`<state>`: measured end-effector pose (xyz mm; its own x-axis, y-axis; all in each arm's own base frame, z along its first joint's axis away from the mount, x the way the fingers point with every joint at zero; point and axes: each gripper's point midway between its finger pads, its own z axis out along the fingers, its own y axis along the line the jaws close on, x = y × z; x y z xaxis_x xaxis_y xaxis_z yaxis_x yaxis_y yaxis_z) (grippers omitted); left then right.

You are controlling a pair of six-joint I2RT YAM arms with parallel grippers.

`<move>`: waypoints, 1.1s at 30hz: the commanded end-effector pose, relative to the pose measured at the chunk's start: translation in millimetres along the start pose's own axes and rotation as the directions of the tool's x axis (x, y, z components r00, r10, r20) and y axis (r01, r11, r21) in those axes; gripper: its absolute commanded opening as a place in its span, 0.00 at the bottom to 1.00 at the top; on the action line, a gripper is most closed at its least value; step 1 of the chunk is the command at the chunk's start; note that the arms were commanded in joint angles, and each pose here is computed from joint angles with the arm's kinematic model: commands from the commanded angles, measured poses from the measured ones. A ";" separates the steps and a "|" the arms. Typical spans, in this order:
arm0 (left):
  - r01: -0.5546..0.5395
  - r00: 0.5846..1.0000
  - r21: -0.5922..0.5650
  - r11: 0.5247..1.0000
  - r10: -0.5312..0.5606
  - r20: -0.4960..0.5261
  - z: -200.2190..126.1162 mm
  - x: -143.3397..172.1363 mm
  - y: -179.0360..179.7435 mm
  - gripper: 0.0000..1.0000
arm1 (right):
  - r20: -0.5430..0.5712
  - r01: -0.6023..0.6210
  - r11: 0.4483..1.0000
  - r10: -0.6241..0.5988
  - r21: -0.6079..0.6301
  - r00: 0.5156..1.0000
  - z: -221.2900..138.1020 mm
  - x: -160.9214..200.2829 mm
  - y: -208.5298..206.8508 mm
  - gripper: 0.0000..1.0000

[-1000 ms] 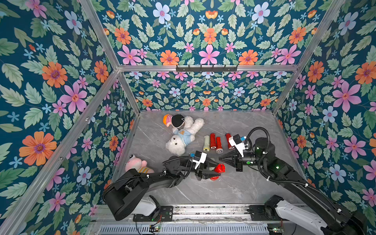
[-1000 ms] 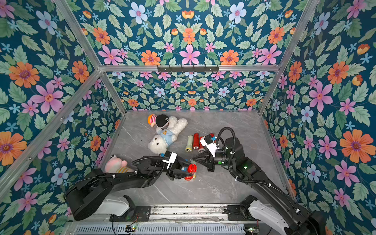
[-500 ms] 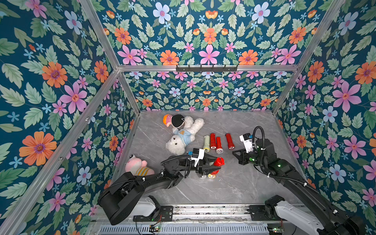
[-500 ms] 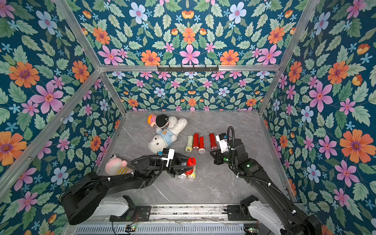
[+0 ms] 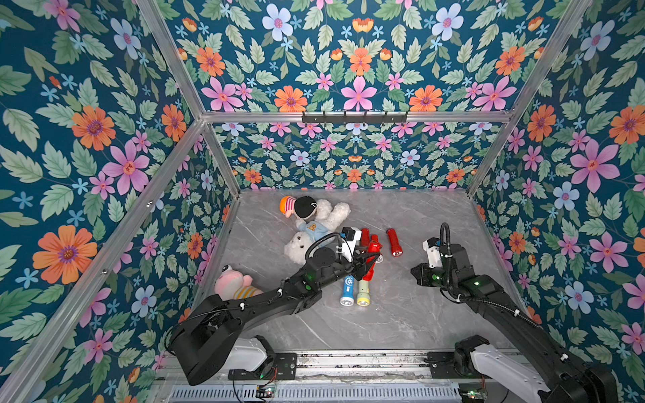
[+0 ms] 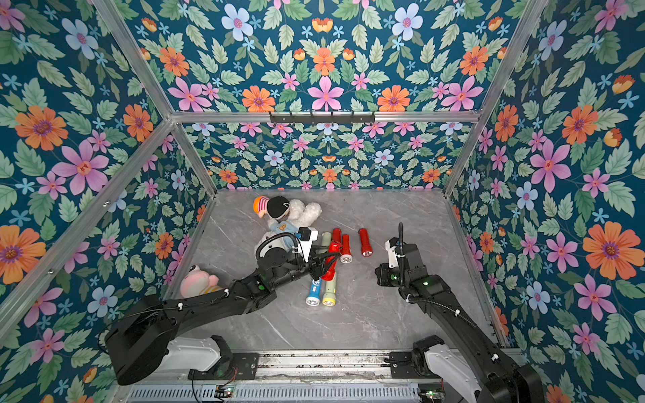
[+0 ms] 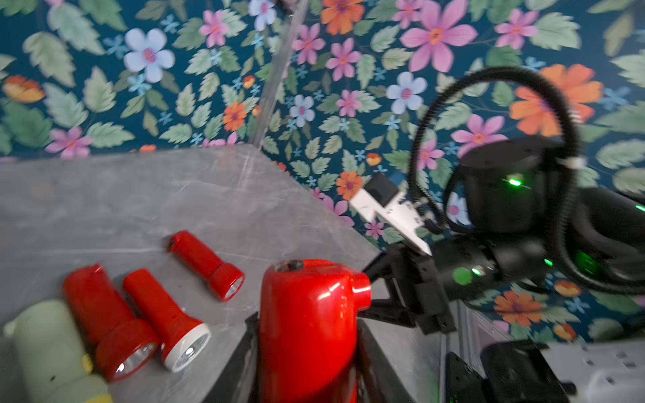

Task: Close the plug at the bottom of the flashlight
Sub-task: Place the flashlight at the center of the board.

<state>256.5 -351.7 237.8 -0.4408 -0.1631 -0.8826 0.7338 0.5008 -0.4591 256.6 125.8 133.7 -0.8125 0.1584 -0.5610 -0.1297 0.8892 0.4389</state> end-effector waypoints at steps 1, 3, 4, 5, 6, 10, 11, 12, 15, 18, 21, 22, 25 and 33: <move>0.147 0.987 -0.171 0.974 -0.155 -0.034 8.1 16.4 26.0 0.00 | 0.008 -0.021 0.999 0.020 0.033 1.000 -1.2 -0.1 -7.5 0.17; 0.140 0.985 -0.224 0.964 -0.159 -0.066 14.6 32.2 24.3 0.00 | 0.017 -0.039 0.998 0.038 0.059 0.999 -1.8 0.0 -13.7 0.17; 0.130 0.985 -0.237 0.963 -0.152 -0.078 17.2 37.8 21.5 0.00 | 0.021 -0.047 0.997 0.046 0.064 0.999 -2.2 0.1 -15.6 0.17; 0.122 0.984 -0.246 0.962 -0.148 -0.094 20.4 43.9 17.5 0.00 | 0.024 -0.053 0.996 0.052 0.065 0.998 -2.6 0.7 -17.3 0.17; 0.131 0.981 -0.261 0.956 -0.162 -0.102 23.8 48.1 15.5 0.00 | 0.026 -0.057 0.996 0.056 0.066 0.998 -2.6 1.5 -18.7 0.17; 0.215 0.956 -0.315 0.924 -0.265 -0.126 34.2 71.9 19.9 0.00 | 0.014 -0.057 0.995 0.057 0.077 0.998 -3.1 6.8 -22.7 0.18; 0.236 0.948 -0.328 0.915 -0.291 -0.129 36.4 77.6 22.8 0.00 | 0.008 -0.057 0.995 0.056 0.081 0.998 -3.2 9.1 -24.0 0.18; 0.253 0.941 -0.342 0.905 -0.313 -0.131 37.8 82.8 25.3 0.00 | 0.004 -0.053 0.995 0.053 0.082 0.999 -3.8 10.8 -24.3 0.18; 0.296 0.922 -0.377 0.878 -0.366 -0.127 41.4 96.1 31.9 0.00 | 0.011 -0.045 0.995 0.044 0.089 0.999 -6.8 12.9 -26.4 0.18; 0.300 0.915 -0.386 0.872 -0.378 -0.143 48.3 105.2 28.0 0.00 | 0.030 -0.041 0.995 0.039 0.093 0.999 -10.2 12.8 -27.7 0.19; 0.289 0.907 -0.411 0.865 -0.384 -0.170 55.0 116.3 24.2 0.00 | 0.043 -0.039 0.995 0.036 0.089 0.998 -12.5 11.5 -26.8 0.21; 0.288 0.904 -0.420 0.860 -0.390 -0.178 56.8 120.0 24.6 0.00 | 0.044 -0.041 0.995 0.037 0.088 0.998 -13.0 11.2 -26.3 0.21; 0.291 0.891 -0.447 0.846 -0.410 -0.195 60.5 131.6 27.3 0.00 | 0.044 -0.042 0.996 0.039 0.084 0.998 -13.1 11.5 -25.7 0.22; 0.289 0.868 -0.503 0.814 -0.444 -0.221 63.3 153.1 38.4 0.00 | 0.045 -0.046 0.996 0.043 0.080 0.998 -11.6 12.2 -25.9 0.25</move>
<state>249.7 -411.5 82.9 -0.8145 -0.1566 -0.5586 0.2425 0.7828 -0.5731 242.2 100.5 123.6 -0.7945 0.2130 -0.5687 -0.0490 0.9109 0.4096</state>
